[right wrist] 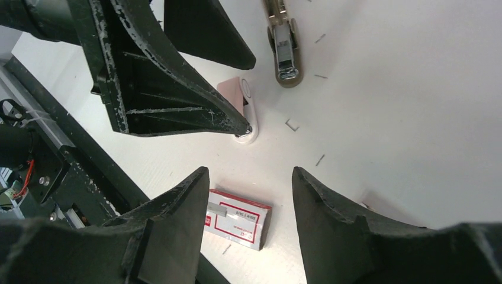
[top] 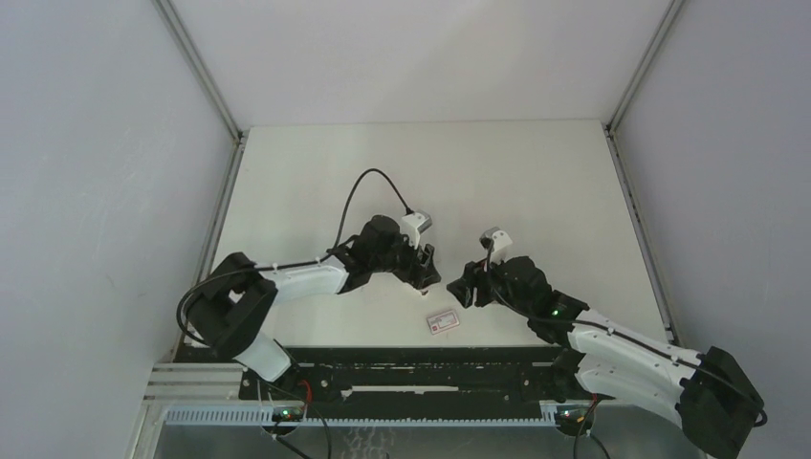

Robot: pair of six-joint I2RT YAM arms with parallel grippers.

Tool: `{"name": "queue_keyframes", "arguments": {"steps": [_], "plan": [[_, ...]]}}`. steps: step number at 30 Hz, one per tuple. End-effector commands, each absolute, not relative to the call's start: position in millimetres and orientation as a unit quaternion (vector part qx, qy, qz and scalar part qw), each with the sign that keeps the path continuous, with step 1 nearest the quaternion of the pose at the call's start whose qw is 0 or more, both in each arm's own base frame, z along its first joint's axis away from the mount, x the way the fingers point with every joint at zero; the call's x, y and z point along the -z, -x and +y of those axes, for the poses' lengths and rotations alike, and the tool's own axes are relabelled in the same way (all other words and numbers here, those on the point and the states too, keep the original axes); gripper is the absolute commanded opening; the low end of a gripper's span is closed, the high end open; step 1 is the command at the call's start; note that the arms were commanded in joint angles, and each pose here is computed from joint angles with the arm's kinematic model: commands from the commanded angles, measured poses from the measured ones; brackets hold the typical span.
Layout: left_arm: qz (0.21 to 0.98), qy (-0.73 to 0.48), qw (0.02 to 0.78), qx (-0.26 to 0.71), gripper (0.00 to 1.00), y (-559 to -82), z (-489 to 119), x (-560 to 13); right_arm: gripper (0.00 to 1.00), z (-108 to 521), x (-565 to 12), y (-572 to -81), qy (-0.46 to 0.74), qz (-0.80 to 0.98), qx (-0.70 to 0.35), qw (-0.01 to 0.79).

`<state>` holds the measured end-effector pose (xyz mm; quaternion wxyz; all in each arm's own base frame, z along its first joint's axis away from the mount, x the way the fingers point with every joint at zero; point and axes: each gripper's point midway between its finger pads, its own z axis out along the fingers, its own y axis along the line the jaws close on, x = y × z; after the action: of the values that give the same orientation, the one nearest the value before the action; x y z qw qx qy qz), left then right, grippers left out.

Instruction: Load the staples into the stapler

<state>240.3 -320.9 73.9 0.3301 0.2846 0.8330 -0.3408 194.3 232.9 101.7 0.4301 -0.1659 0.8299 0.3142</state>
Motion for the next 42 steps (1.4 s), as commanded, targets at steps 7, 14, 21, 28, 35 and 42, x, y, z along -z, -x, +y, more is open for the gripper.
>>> {"name": "queue_keyframes", "arguments": {"steps": [7, 14, 21, 28, 35, 42], "plan": [[0.807, -0.311, 0.306, 0.398, 0.74, -244.7, -338.4, -71.2, 0.54, 227.8, -108.8, -190.3, 0.165, 0.821, -0.334, 0.433], [0.816, -0.306, 0.298, 0.389, 0.74, -232.6, -322.8, -61.5, 0.54, 226.3, -109.3, -190.4, 0.162, 0.820, -0.336, 0.434], [0.824, -0.294, 0.298, 0.382, 0.73, -215.6, -303.6, -54.9, 0.55, 223.7, -111.4, -191.1, 0.155, 0.817, -0.339, 0.439], [0.830, -0.292, 0.296, 0.372, 0.73, -207.0, -293.3, -46.5, 0.55, 222.4, -111.9, -191.1, 0.153, 0.817, -0.340, 0.440], [0.840, -0.300, 0.308, 0.331, 0.72, -204.2, -282.1, -38.2, 0.55, 220.3, -112.8, -190.9, 0.152, 0.816, -0.339, 0.443], [0.851, -0.304, 0.326, 0.278, 0.68, -201.3, -269.1, -32.9, 0.55, 218.6, -113.3, -192.7, 0.147, 0.815, -0.341, 0.445]]}}
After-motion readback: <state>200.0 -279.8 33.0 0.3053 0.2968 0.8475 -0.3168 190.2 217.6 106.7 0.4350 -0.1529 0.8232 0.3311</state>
